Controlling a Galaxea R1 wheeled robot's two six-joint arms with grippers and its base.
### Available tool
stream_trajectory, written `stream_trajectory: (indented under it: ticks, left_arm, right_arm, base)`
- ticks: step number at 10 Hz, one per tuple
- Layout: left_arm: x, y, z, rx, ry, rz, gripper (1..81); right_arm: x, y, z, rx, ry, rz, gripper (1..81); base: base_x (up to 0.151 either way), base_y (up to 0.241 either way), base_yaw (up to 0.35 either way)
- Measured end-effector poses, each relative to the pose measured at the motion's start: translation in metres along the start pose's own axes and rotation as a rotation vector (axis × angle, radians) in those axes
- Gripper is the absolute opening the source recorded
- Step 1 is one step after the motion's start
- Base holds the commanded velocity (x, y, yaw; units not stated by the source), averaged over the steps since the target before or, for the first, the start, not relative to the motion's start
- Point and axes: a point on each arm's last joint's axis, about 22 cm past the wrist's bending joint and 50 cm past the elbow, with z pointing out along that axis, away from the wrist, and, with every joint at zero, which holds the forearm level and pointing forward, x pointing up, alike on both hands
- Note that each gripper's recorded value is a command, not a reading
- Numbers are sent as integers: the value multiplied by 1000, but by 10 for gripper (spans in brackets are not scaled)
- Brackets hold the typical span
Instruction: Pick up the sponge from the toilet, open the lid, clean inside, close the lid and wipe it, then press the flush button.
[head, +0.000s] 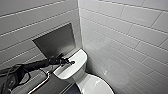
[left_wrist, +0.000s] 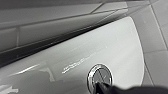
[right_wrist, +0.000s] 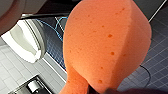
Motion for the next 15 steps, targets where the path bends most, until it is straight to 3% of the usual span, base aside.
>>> stream_trajectory:
  ticks: [2,6,11,15]
  left_arm:
    - [7,18,5,-18,12,22,10]
    - [7,25,15,-17,15,41,10]
    - [-15,15,38,2,0,34,10]
    - [-15,3,49,29,37,60,10]
  right_arm:
    - [0,-2,1,2,0,-2,10]
    - [-2,-2,1,3,-2,-1,10]
    - [-2,-5,2,7,-2,-1,10]
    - [-3,-19,9,25,-1,-1,10]
  base:
    - [0,0,0]
    - [0,0,0]
    - [0,0,0]
    - [0,0,0]
